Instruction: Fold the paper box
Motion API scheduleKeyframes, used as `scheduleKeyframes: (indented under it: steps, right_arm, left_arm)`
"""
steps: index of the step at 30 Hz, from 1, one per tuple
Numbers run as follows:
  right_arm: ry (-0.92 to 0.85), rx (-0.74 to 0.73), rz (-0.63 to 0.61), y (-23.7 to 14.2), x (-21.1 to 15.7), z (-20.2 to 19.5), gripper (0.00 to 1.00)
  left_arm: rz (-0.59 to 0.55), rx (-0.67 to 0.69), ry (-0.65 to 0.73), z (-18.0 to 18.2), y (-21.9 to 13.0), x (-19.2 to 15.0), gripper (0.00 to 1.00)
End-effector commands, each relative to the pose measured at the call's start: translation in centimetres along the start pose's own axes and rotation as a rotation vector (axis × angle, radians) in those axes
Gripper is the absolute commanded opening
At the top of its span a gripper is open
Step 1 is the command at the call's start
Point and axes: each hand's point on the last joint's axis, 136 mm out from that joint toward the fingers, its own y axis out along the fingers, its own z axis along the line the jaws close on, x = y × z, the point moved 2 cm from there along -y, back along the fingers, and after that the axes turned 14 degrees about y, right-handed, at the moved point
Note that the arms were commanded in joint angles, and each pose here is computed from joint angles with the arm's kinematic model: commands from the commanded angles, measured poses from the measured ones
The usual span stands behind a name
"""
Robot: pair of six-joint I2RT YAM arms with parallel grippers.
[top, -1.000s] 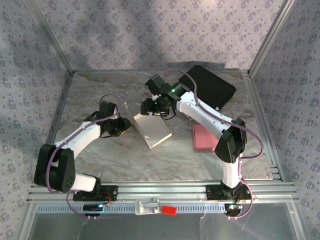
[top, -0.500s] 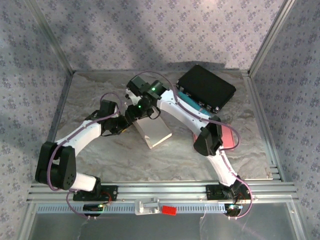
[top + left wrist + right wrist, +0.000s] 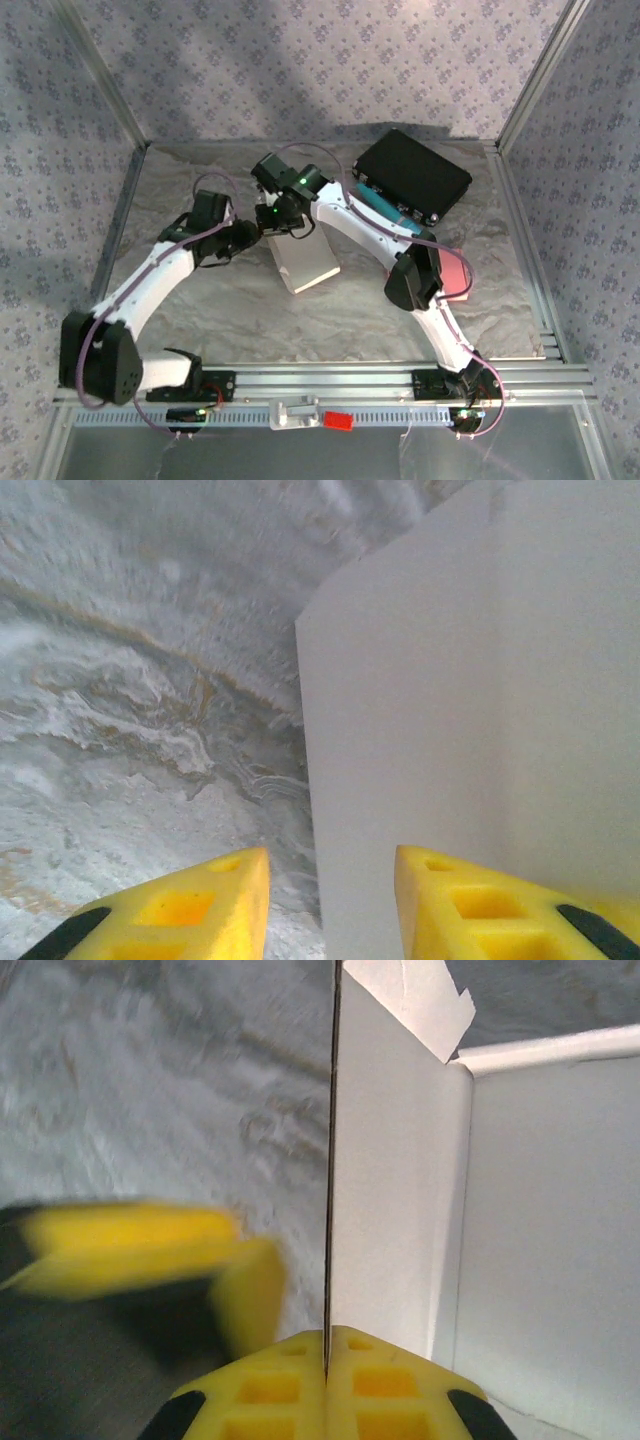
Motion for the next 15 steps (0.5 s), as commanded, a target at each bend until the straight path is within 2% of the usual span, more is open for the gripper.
scheduleKeyframes:
  steps: [1, 7, 12, 15]
  right_arm:
    - [0.334, -0.002, -0.248, -3.2, 3.6, -0.1, 0.0]
    - [0.945, -0.113, -0.451, -5.1, 3.9, -4.2, 0.0]
    - [1.249, -0.118, -0.496, -4.7, 4.2, -5.8, 0.0]
    - [1.368, -0.137, -0.523, -4.3, 4.5, -6.4, 0.0]
  left_arm:
    - [-0.072, 0.087, 0.064, 0.7, -4.3, 0.6, 0.38]
    - [-0.051, 0.083, 0.099, 0.9, -7.6, -1.4, 0.38]
    - [-0.027, 0.039, 0.108, 0.9, -9.4, -3.4, 0.38]
    - [0.017, 0.014, 0.111, 1.0, -9.4, -4.9, 0.38]
